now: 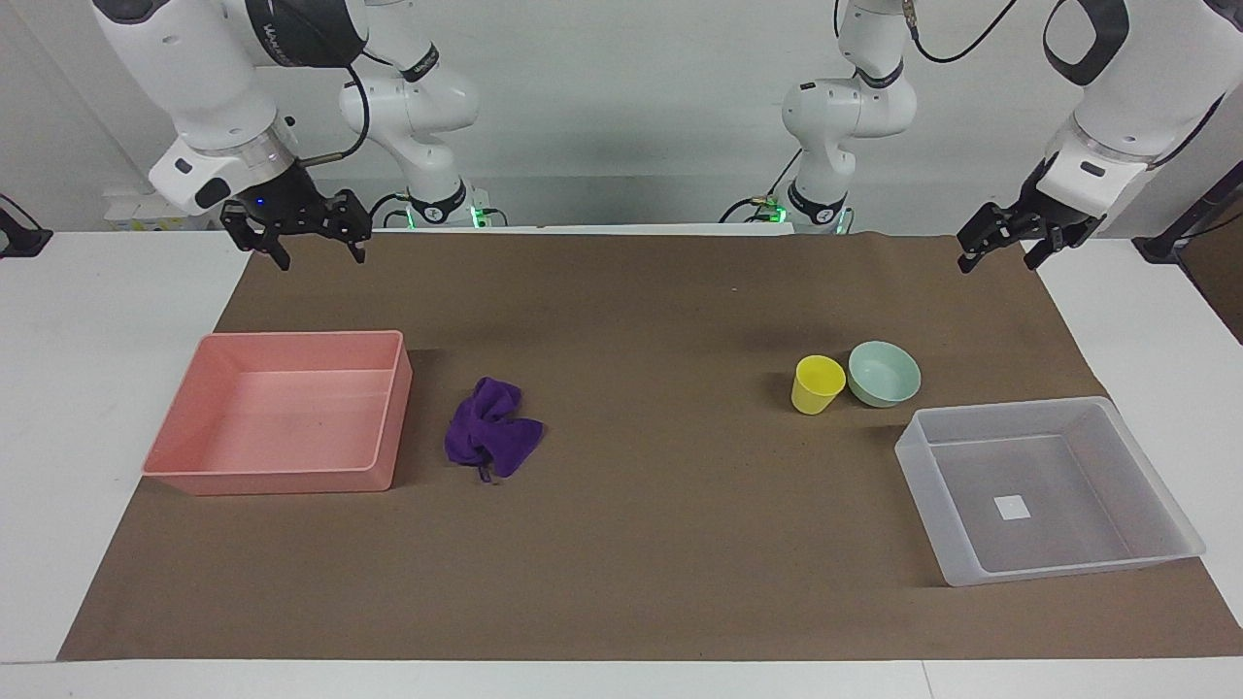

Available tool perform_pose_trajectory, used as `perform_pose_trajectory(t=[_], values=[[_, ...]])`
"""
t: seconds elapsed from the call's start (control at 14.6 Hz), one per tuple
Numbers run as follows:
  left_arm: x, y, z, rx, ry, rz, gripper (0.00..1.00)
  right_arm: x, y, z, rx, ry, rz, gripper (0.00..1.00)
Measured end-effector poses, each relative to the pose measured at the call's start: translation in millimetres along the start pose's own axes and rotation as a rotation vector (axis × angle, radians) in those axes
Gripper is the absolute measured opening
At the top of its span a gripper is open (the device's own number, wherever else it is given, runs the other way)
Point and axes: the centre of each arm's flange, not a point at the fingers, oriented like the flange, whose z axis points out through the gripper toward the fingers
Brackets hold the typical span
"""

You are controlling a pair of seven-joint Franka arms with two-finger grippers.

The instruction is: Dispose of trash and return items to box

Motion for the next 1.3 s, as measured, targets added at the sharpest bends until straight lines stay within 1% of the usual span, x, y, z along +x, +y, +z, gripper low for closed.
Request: perform_pose_trajectory(t=[0.34,0.48,0.55,0.69,0.82,0.96,1.17,1.3], values=[[0,-1,0,0.0,-0.005,-0.002,1.0,0,0,0,0.0,0.004,0.003,1.0],[0,-2,3,0.0,-0.007,-0.002,1.0,2,0,-1,-0.001,0.017,0.018,1.0],[0,-2,8,0.0,-0.003,-0.004,1.0,4,0,-2,0.002,0.039,0.024,1.0],[0,-3,28,-0.002,0.039,-0.01,1.0,13,-6,7,0.046,0.058,0.024,1.0],[-6,-6,62,-0.004,0.07,-0.016,1.0,32,-22,30,0.072,0.071,0.006,1.0],[-15,-10,95,-0.005,0.063,-0.022,1.0,60,-51,63,0.063,0.091,-0.036,1.0],[-22,-16,136,-0.005,0.061,-0.036,1.0,102,-98,129,0.042,0.125,-0.092,1.0],[-26,-18,159,-0.004,0.05,-0.041,1.0,122,-112,179,0.027,0.137,-0.105,1.0]])
